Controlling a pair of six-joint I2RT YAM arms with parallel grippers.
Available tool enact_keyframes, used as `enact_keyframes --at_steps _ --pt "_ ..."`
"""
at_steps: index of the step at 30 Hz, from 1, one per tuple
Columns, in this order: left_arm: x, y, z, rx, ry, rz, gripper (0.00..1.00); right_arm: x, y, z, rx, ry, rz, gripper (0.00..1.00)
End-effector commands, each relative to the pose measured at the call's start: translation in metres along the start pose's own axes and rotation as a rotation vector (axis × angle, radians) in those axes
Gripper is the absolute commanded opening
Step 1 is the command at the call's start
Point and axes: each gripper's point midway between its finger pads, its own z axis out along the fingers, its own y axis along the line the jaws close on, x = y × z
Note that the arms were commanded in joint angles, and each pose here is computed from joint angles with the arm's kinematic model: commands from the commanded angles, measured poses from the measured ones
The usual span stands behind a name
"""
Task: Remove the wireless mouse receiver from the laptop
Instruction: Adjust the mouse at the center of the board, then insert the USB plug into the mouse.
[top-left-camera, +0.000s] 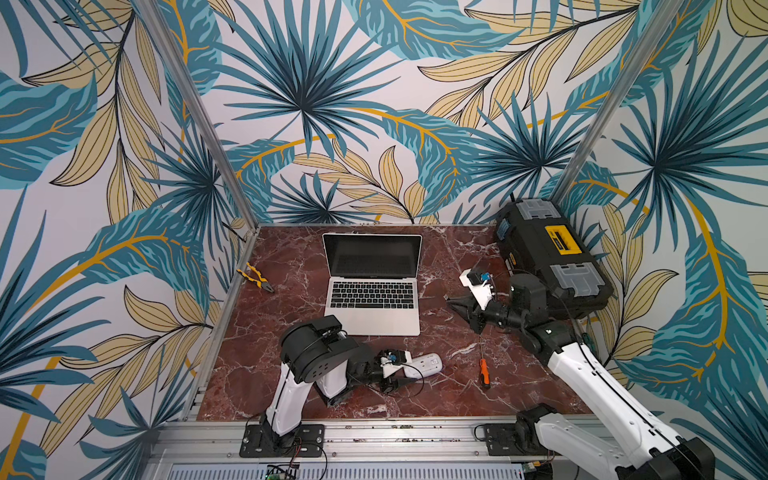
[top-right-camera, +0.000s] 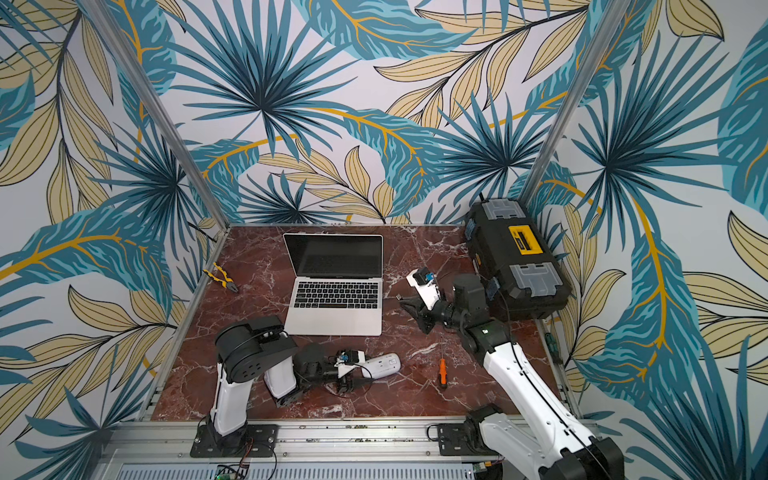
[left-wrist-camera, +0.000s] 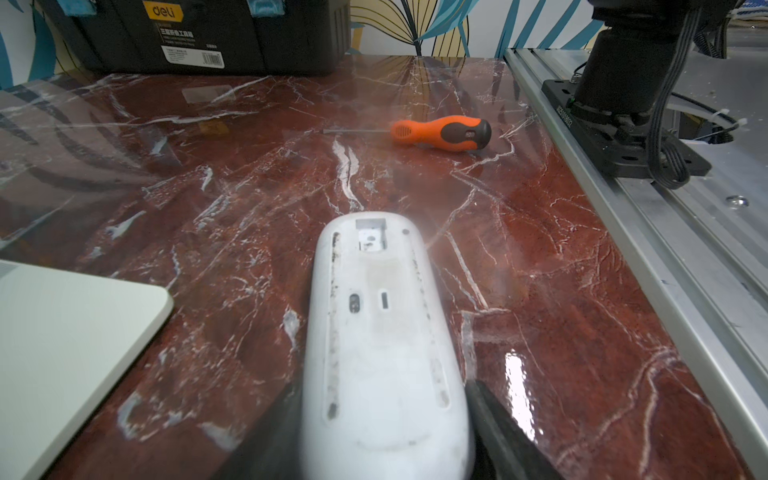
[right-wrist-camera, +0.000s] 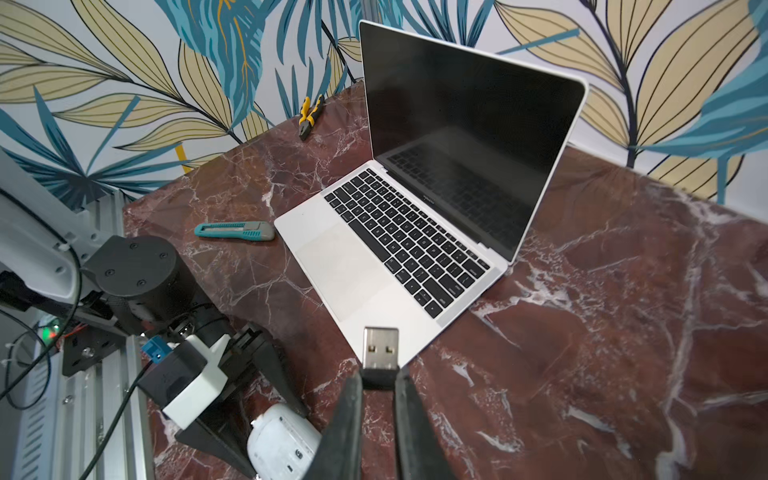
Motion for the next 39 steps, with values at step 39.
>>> enact_keyframes --at_steps 39 --pt "0.014 0.003 -0.004 0.005 0.032 -0.035 0.55 0.180 0.059 0.045 -0.404 0.618 -0.553 0.12"
